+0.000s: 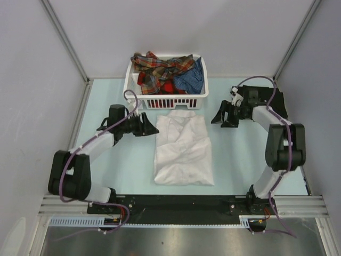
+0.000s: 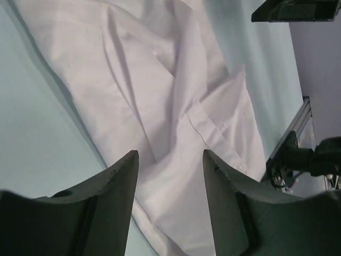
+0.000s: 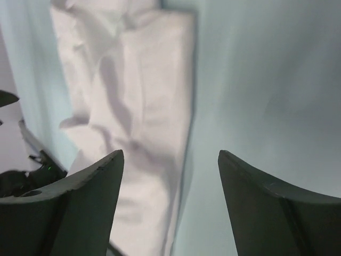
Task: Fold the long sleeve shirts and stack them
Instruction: Fold the shirt
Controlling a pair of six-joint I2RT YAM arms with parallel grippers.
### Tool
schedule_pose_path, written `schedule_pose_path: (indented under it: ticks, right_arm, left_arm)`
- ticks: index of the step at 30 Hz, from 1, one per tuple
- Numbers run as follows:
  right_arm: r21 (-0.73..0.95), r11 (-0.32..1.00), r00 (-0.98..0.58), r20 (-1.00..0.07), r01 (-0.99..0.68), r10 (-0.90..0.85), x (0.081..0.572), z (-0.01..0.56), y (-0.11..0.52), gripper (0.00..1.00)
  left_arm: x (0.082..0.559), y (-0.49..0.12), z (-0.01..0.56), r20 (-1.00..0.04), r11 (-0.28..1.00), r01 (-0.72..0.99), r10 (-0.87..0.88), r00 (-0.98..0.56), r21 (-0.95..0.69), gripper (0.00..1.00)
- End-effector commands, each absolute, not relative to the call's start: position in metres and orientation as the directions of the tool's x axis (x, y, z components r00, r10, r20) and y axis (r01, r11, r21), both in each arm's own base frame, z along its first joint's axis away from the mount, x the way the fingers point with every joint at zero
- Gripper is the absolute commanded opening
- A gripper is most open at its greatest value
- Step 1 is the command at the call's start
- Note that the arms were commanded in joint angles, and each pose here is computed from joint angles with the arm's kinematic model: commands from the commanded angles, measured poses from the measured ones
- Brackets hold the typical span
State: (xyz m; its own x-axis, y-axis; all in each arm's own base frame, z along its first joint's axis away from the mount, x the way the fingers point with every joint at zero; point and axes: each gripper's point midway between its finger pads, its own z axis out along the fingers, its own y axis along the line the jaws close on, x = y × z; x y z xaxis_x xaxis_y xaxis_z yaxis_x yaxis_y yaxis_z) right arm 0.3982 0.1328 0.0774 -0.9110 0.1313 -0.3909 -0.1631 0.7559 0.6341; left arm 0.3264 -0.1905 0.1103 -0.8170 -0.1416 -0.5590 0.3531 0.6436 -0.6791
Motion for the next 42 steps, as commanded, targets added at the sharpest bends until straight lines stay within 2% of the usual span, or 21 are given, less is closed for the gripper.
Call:
schedule_pose_path:
  ticks: [1, 6, 7, 8, 9, 11, 12, 14, 15, 16, 17, 18, 20, 31, 34, 35, 37, 39, 40, 41, 42]
  right_arm:
    - [0.715, 0.681, -0.933, -0.333, -0.158, 0.133, 0.331, 0.126, 0.150, 0.77]
    - [0.778, 0.628, -0.979, -0.147, -0.026, 0.141, 0.250, 0.108, 0.161, 0.78]
    - [0.788, 0.614, -0.980, -0.149, -0.038, 0.130, 0.239, 0.111, 0.165, 0.79]
    - [0.792, 0.611, -0.987, -0.096, 0.002, 0.128, 0.222, 0.099, 0.165, 0.81]
    - [0.795, 0.607, -0.989, -0.082, 0.011, 0.126, 0.215, 0.098, 0.167, 0.85]
    - [0.803, 0.595, -0.987, -0.070, 0.031, 0.146, 0.206, 0.097, 0.169, 0.91]
    - [0.805, 0.592, -0.986, -0.065, 0.038, 0.152, 0.200, 0.093, 0.170, 0.99]
    - [0.794, 0.607, -0.986, -0.084, 0.022, 0.144, 0.193, 0.093, 0.174, 1.00]
    - [0.797, 0.603, -0.987, -0.079, 0.021, 0.139, 0.189, 0.092, 0.176, 0.99]
    - [0.798, 0.602, -0.988, -0.072, 0.025, 0.137, 0.186, 0.091, 0.178, 0.98]
    - [0.805, 0.589, -0.987, -0.020, 0.077, 0.157, 0.181, 0.090, 0.184, 0.96]
    - [0.820, 0.566, -0.986, -0.017, 0.081, 0.166, 0.182, 0.090, 0.187, 0.91]
    - [0.813, 0.557, -0.977, 0.062, 0.167, 0.203, 0.172, 0.082, 0.187, 0.89]
    - [0.802, 0.568, -0.981, 0.118, 0.184, 0.151, 0.151, 0.076, 0.196, 0.76]
    - [0.806, 0.563, -0.982, 0.120, 0.180, 0.142, 0.150, 0.076, 0.198, 0.65]
    - [0.808, 0.561, -0.983, 0.117, 0.178, 0.144, 0.151, 0.077, 0.198, 0.60]
    - [0.808, 0.564, -0.984, 0.115, 0.172, 0.135, 0.149, 0.077, 0.198, 0.59]
    - [0.808, 0.561, -0.983, 0.130, 0.180, 0.129, 0.145, 0.079, 0.197, 0.56]
    - [0.807, 0.562, -0.983, 0.133, 0.180, 0.123, 0.142, 0.080, 0.198, 0.54]
    - [0.805, 0.567, -0.985, 0.131, 0.173, 0.115, 0.140, 0.079, 0.198, 0.50]
    - [0.795, 0.577, -0.982, 0.148, 0.187, 0.114, 0.135, 0.078, 0.197, 0.47]
  left_arm:
    - [0.264, -0.183, 0.107, -0.489, 0.627, 0.342, -0.071, -0.870, -0.700, 0.57]
    - [0.197, -0.180, 0.085, -0.256, 0.602, 0.126, -0.134, -0.957, -0.789, 0.60]
    - [0.192, -0.185, 0.092, -0.264, 0.580, 0.145, -0.126, -0.956, -0.802, 0.62]
    - [0.188, -0.189, 0.099, -0.281, 0.569, 0.164, -0.123, -0.952, -0.806, 0.65]
    - [0.180, -0.193, 0.097, -0.244, 0.565, 0.136, -0.119, -0.962, -0.814, 0.69]
    - [0.161, -0.194, 0.087, -0.176, 0.592, 0.085, -0.097, -0.980, -0.802, 0.70]
    - [0.153, -0.193, 0.083, -0.151, 0.597, 0.060, -0.103, -0.983, -0.800, 0.70]
    - [0.150, -0.198, 0.084, -0.173, 0.606, 0.089, -0.082, -0.982, -0.790, 0.71]
    - [0.144, -0.200, 0.081, -0.143, 0.603, 0.062, -0.087, -0.986, -0.795, 0.73]
    - [0.141, -0.200, 0.077, -0.128, 0.605, 0.048, -0.091, -0.988, -0.795, 0.73]
    - [0.142, -0.200, 0.074, -0.126, 0.603, 0.041, -0.101, -0.987, -0.797, 0.73]
    - [0.139, -0.200, 0.071, -0.109, 0.598, 0.019, -0.114, -0.988, -0.801, 0.72]
    - [0.140, -0.202, 0.072, -0.117, 0.588, 0.024, -0.120, -0.986, -0.808, 0.71]
    - [0.141, -0.214, 0.081, -0.130, 0.545, 0.050, -0.111, -0.985, -0.837, 0.68]
    - [0.142, -0.217, 0.080, -0.102, 0.539, 0.022, -0.118, -0.988, -0.842, 0.70]
    - [0.142, -0.218, 0.081, -0.096, 0.529, 0.021, -0.116, -0.989, -0.849, 0.68]
    - [0.139, -0.217, 0.084, -0.081, 0.533, 0.013, -0.105, -0.991, -0.846, 0.63]
    - [0.137, -0.214, 0.088, -0.102, 0.555, 0.041, -0.079, -0.992, -0.831, 0.51]
    - [0.126, -0.208, 0.083, -0.054, 0.589, 0.004, -0.068, -0.996, -0.808, 0.45]
    - [0.125, -0.202, 0.077, -0.074, 0.623, 0.023, -0.056, -0.996, -0.782, 0.32]
    - [0.119, -0.199, 0.073, -0.051, 0.639, 0.007, -0.052, -0.997, -0.769, 0.27]
